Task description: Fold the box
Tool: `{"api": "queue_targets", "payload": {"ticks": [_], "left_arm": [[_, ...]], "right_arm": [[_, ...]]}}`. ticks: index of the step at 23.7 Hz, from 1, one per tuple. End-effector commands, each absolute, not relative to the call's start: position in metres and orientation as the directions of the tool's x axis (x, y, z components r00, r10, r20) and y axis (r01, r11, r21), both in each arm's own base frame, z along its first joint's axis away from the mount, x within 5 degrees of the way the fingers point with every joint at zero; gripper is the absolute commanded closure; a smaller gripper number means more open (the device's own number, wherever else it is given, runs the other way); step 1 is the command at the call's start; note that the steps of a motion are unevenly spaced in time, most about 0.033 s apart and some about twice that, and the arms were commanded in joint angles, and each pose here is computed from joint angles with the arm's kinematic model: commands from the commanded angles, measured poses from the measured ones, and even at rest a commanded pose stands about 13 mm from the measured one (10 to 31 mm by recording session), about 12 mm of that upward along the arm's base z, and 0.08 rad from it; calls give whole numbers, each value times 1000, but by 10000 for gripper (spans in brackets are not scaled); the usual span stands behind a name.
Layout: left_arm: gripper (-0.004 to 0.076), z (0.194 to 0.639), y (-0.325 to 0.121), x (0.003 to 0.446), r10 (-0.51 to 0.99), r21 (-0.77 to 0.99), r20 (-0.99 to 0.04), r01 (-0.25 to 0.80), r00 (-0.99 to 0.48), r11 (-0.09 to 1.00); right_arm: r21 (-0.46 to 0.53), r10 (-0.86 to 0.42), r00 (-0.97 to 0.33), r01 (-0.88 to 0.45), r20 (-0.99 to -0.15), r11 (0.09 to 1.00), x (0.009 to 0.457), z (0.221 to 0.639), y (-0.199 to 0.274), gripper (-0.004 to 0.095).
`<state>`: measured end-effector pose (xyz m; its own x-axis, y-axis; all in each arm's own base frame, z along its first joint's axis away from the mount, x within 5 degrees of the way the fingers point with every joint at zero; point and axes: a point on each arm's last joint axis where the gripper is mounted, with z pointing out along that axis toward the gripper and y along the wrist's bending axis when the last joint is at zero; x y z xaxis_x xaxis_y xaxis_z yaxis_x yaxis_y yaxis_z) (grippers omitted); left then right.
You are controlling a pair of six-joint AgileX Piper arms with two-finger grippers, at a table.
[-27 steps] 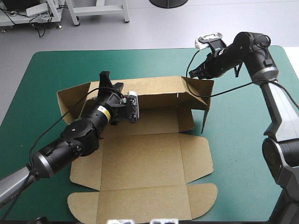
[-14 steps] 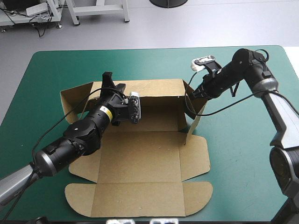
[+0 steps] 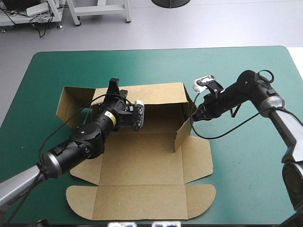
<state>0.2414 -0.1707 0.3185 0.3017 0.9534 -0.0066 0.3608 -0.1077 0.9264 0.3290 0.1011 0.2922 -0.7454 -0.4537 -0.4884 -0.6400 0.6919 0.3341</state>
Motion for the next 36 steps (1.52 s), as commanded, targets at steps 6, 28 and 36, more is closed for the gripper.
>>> {"api": "queue_targets", "payload": {"ticks": [6, 28, 36], "left_arm": [[734, 327, -170, 236, 942, 939, 13, 319, 336, -127], [733, 322, -176, 237, 921, 935, 22, 317, 390, -157], [733, 321, -176, 238, 920, 932, 42, 317, 389, -176]], "right_arm": [[173, -480, -542, -767, -690, 617, 309, 316, 101, 925], [28, -368, -339, -767, -866, 641, 239, 277, 91, 924], [37, -387, -309, -819, -869, 572, 233, 278, 96, 263]]}}
